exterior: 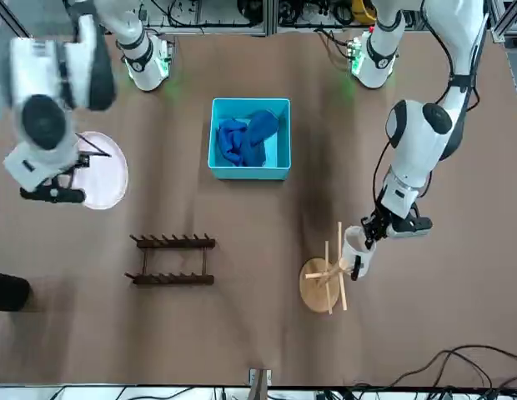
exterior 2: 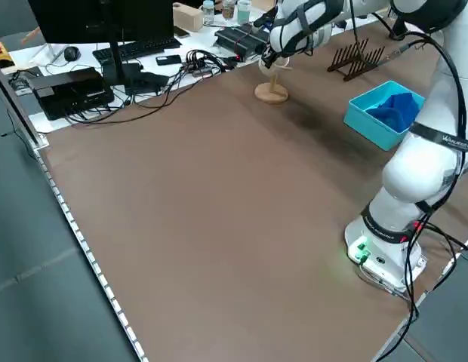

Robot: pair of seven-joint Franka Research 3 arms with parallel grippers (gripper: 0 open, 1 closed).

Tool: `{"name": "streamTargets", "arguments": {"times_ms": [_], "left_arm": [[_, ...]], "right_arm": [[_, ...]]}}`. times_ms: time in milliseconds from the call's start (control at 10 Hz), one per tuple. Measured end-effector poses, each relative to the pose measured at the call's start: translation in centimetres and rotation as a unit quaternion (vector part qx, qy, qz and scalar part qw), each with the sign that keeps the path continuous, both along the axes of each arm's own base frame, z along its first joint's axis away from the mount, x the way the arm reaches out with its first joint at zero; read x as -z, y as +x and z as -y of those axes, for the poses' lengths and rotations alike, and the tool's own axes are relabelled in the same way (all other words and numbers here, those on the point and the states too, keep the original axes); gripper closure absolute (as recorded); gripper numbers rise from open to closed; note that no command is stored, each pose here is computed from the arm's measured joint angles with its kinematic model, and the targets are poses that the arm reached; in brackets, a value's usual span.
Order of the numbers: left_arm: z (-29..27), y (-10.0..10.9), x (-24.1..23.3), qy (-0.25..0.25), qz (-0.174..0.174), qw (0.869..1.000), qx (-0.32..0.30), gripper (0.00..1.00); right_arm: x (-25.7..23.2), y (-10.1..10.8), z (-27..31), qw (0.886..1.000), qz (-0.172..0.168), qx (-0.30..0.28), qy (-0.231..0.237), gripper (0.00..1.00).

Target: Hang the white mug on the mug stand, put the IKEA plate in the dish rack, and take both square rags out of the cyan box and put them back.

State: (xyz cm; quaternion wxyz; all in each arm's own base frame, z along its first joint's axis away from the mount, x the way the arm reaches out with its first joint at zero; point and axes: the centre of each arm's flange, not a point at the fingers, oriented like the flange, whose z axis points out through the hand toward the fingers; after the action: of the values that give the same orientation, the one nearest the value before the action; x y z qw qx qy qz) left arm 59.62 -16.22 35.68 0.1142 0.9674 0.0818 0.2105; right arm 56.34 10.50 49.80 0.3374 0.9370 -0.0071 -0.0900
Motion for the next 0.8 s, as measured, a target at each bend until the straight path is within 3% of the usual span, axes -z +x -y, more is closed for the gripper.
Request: {"name": "streamTargets", "arguments": {"times_ms": [100,400,600,700,800], "left_arm": [[0.6,0.3,0.0,-0.003,0.001,1.0,-0.003,0.94],[1.8,1.1,0.8,-0.002,0.0,1.0,-0.008,0.94],[1.9,1.4,0.9,0.0,0.001,1.0,-0.006,0.94],[1.9,1.4,0.9,-0.001,0.001,1.0,-0.005,0.92],[2.0,1.5,0.8,-0.003,0.001,1.0,-0.008,0.78]], "right_arm": [[0.7,0.1,-2.7,0.999,0.022,0.004,-0.034,0.97],[2.4,2.2,-4.8,0.995,0.042,0.02,-0.085,0.97],[5.0,3.6,-5.8,0.987,0.052,-0.003,-0.15,0.97],[5.9,4.4,-6.7,0.984,0.059,-0.012,-0.168,0.97],[6.2,5.3,-7.3,0.982,0.066,-0.014,-0.174,0.97]]}}
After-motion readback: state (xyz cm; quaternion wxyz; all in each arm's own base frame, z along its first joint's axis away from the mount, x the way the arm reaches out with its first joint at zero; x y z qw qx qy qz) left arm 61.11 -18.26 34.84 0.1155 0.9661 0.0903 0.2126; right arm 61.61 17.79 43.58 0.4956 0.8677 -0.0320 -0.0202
